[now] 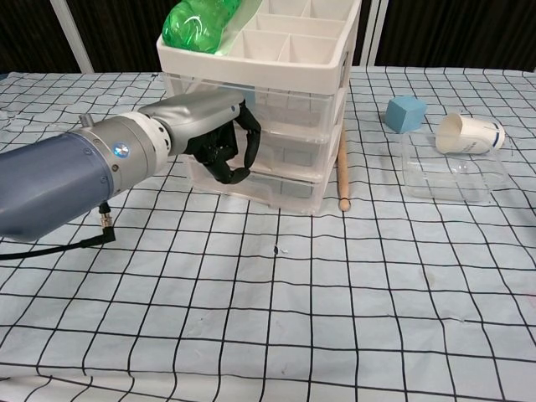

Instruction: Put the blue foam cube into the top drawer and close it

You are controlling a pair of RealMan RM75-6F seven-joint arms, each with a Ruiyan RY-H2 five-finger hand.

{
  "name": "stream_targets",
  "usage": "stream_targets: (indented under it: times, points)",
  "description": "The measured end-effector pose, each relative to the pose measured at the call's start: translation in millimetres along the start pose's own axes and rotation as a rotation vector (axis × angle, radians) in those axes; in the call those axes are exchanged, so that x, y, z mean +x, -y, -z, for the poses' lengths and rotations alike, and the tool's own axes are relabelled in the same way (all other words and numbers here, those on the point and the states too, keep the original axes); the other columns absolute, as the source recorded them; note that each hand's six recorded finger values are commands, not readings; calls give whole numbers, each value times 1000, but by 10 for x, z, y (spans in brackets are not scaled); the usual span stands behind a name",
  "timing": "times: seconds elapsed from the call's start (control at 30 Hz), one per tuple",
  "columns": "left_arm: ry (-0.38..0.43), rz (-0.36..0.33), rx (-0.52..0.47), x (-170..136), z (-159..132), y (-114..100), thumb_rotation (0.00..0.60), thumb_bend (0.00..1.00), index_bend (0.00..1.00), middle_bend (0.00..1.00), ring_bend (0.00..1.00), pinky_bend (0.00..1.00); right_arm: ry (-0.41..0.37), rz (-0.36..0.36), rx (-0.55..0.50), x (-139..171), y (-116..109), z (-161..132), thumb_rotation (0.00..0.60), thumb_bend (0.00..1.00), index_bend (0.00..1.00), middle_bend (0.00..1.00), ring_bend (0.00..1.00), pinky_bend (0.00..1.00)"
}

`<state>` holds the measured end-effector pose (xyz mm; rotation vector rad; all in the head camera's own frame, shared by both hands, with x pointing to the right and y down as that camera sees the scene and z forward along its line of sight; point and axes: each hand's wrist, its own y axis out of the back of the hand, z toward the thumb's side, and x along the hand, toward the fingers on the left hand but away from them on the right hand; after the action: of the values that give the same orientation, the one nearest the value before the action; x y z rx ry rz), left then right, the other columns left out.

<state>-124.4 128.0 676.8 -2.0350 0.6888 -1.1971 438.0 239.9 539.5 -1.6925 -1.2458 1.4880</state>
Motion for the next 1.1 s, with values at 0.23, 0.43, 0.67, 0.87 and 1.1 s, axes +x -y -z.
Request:
stream_targets:
  times: [0.23,0.43,0.67,0.87,1.1]
  points:
    - [-14,6,-1,-104,110,-9,600,414,604,1000,955,919,0,0,1,6,-4,2,600,256,0,0,0,176]
    - [-17,-11,5,-371,291,-92,600,407,559,913,852,823,-2,0,4,7,-6,1,600,256,0,0,0,176]
    - [-27,-66,37,-841,631,-306,600,395,504,719,677,599,-4,3,9,10,-9,-2,600,256,0,0,0,176]
    - [-82,-146,49,-1285,1011,-506,600,235,281,188,153,96,-4,7,13,14,-11,-6,600,254,0,0,0,176]
    - [-220,-135,113,-1927,1580,-572,600,84,0,0,0,0,-16,17,40,16,-21,-15,600,256,0,0,0,176]
